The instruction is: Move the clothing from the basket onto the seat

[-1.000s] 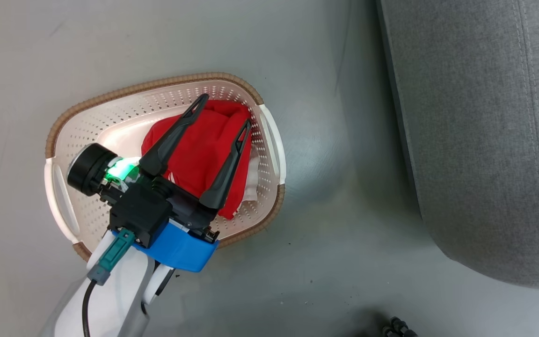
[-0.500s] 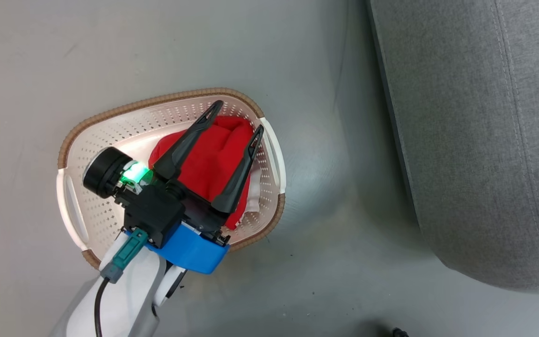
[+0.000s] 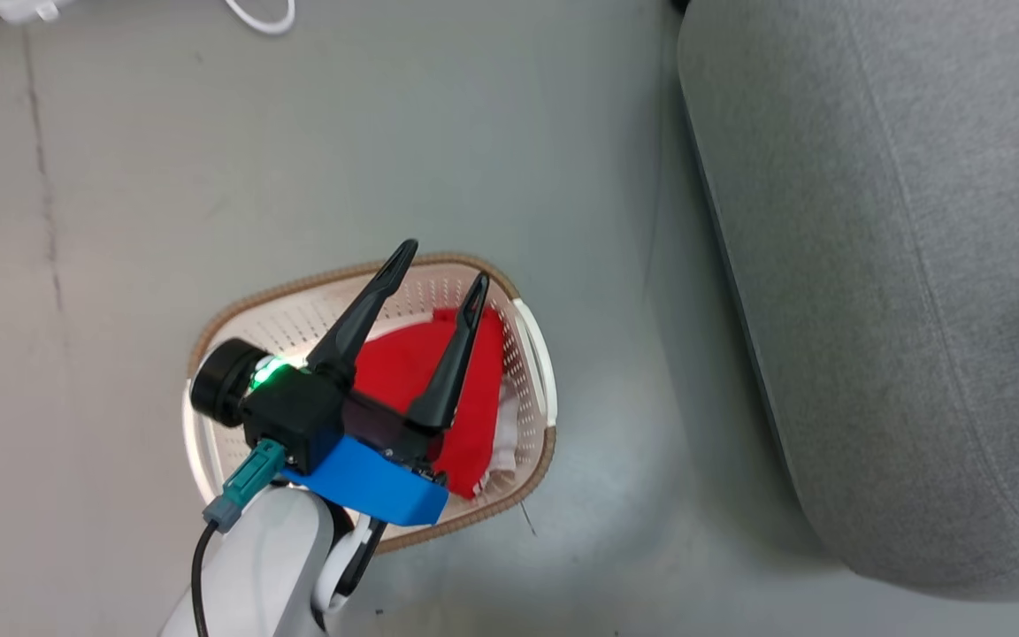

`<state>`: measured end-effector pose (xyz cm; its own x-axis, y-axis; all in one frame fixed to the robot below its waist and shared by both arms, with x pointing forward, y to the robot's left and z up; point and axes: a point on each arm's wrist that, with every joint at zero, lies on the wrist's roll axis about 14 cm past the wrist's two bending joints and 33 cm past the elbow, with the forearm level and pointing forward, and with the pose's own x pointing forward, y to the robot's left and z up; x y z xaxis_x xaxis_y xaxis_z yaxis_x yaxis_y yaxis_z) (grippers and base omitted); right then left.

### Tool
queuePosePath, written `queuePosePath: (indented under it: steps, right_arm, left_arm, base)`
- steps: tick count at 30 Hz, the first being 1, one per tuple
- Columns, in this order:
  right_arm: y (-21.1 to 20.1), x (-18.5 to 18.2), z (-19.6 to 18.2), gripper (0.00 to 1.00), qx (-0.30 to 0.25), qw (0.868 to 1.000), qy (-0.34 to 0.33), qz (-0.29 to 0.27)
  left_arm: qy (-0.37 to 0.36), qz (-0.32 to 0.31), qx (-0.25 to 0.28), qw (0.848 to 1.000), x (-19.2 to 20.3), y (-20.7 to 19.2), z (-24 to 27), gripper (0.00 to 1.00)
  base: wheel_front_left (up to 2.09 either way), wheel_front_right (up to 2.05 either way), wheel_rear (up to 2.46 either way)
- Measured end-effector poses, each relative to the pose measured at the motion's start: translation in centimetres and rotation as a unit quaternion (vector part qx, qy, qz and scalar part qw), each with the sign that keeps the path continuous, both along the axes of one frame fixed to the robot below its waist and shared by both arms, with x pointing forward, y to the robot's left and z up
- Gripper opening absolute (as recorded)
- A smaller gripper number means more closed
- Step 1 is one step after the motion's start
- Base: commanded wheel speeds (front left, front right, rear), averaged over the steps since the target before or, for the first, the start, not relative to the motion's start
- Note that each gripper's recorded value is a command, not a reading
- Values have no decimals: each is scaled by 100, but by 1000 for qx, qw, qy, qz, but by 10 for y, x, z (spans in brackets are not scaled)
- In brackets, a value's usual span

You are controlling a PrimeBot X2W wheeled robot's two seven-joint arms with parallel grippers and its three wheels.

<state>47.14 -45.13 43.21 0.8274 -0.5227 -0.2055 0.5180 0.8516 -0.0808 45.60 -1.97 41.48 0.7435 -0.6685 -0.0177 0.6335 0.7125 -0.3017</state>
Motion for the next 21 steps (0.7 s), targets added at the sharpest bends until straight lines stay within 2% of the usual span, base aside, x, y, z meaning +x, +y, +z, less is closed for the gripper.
queuePosePath:
  steps: [11,21]
  right_arm:
    - [70,-41,30,100,7,996,-54,70]
    - [150,-59,57,100,20,983,-99,156]
  left_arm:
    - [4,82,10,997,-31,44,33,100]
    - [-13,168,23,985,-46,97,54,100]
  base:
    - [0,0,0]
    - [0,0,0]
